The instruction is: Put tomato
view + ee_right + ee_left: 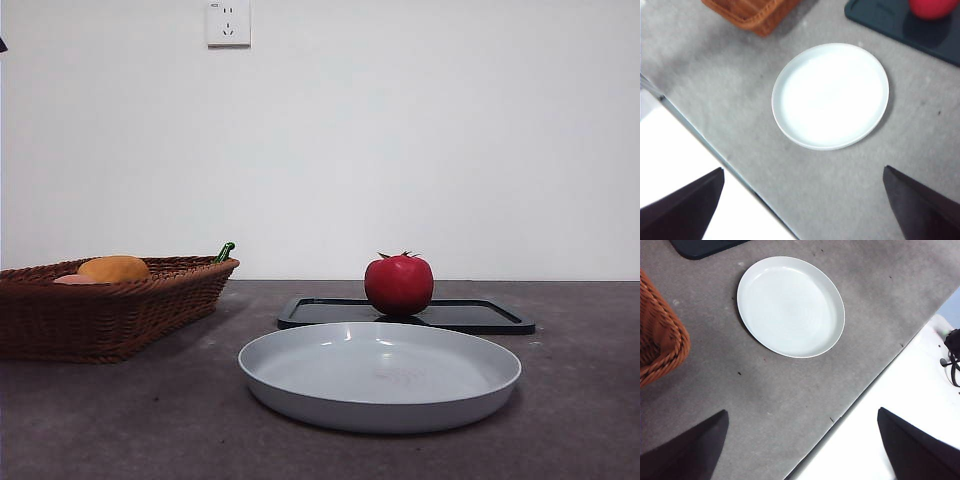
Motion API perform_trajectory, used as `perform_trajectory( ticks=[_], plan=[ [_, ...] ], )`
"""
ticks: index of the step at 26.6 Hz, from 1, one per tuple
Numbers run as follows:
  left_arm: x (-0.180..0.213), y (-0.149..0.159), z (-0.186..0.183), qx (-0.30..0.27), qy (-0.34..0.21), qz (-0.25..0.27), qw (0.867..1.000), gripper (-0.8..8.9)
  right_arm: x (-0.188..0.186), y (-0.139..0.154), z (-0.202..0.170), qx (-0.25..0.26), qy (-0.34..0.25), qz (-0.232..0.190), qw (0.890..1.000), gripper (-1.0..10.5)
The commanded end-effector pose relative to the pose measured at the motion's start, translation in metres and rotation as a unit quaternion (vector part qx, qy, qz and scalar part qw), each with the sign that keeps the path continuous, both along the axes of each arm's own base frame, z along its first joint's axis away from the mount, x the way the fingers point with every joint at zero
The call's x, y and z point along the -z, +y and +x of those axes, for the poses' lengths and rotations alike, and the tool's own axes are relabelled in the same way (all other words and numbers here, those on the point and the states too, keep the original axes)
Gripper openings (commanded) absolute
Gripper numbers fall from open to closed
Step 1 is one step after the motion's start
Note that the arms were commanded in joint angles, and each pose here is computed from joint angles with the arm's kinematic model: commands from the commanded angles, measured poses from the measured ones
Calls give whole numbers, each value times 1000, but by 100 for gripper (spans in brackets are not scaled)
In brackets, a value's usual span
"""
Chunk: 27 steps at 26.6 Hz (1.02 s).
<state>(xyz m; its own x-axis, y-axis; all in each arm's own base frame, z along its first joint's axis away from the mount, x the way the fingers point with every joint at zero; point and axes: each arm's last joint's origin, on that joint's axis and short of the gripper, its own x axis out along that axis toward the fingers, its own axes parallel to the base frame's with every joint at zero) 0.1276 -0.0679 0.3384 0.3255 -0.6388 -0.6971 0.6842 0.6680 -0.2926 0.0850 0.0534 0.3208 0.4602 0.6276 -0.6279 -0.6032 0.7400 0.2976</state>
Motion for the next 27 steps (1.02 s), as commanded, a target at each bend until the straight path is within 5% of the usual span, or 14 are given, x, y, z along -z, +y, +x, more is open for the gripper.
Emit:
perform_trajectory(
  ticks=[1,8,10,15,18,27],
  plan=[
    [-5,-1,1,7,-8,-5,1000,459,-3,0,-1,1,-6,8,1000,504],
    [-5,-1,1,7,-8,-5,1000,458,-3,1,0,1,-6,8,1000,496],
    [-5,-1,1,7,-8,-5,1000,437,-4,1,0,1,-7,8,1000,401],
    [-5,-1,1,7,-8,-5,1000,180,-4,1,0,0,-8,9,1000,83],
    [-5,-1,1,7,-8,-5,1000,1,-4,1,0,0,-8,9,1000,8],
    [-5,-1,1,7,-8,-5,1000,8,-5,1,1,3,-12,12,1000,8]
  ],
)
